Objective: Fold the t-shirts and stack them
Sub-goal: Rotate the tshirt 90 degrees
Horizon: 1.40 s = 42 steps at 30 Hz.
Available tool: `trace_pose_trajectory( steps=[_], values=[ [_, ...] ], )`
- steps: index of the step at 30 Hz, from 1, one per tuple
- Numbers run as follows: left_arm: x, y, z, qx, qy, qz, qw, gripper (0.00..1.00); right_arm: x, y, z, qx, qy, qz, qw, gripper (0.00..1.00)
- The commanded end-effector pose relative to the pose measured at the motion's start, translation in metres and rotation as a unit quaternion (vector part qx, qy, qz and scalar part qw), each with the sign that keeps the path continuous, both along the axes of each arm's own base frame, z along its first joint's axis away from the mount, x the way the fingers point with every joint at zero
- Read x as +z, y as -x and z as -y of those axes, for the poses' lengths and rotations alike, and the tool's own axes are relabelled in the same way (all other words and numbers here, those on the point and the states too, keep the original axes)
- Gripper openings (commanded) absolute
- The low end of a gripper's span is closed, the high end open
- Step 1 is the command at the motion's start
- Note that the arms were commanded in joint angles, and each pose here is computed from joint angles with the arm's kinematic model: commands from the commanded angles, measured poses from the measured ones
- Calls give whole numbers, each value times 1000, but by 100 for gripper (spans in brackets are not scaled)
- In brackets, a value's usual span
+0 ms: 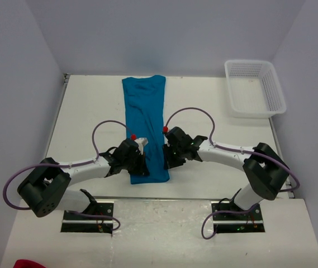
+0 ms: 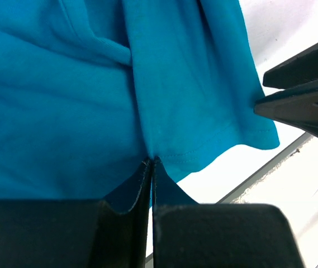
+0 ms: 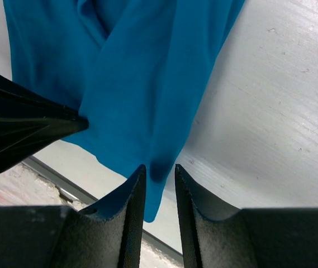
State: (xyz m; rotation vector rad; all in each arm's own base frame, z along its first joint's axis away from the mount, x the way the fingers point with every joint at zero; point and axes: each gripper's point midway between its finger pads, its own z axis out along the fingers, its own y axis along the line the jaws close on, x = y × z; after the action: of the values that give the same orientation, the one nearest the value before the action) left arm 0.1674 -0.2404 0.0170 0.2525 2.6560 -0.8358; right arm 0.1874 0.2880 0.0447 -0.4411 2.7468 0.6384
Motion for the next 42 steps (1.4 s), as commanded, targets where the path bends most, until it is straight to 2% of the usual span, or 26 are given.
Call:
trace_pose_trajectory(
  steps=[1,3,8,14,16,18,28,42],
  values=[
    [3,0,4,-7,16,7,1000,0,11,-7,-15,13,-19,13,1000,28],
    [3,0,4,-7,17,7,1000,0,8,-7,-15,14,-15,9,1000,28],
    [4,0,4,-7,19,9,1000,0,5,-8,-15,14,-14,10,1000,17],
    [8,1,2,-7,19,13,1000,0,0,-8,-17,13,-12,4,1000,15],
    [12,1,2,-8,22,18,1000,0,-1,-8,-16,13,-12,5,1000,11],
    [13,2,1,-8,21,19,1000,0,-1,-8,-16,8,-11,5,1000,0],
    [46,9,0,-18,58,49,997,0,0,-8,-3,-19,5,11,1000,0],
    [55,31,-6,-31,86,40,995,0,-1,-7,2,-40,14,6,999,0]
  ],
)
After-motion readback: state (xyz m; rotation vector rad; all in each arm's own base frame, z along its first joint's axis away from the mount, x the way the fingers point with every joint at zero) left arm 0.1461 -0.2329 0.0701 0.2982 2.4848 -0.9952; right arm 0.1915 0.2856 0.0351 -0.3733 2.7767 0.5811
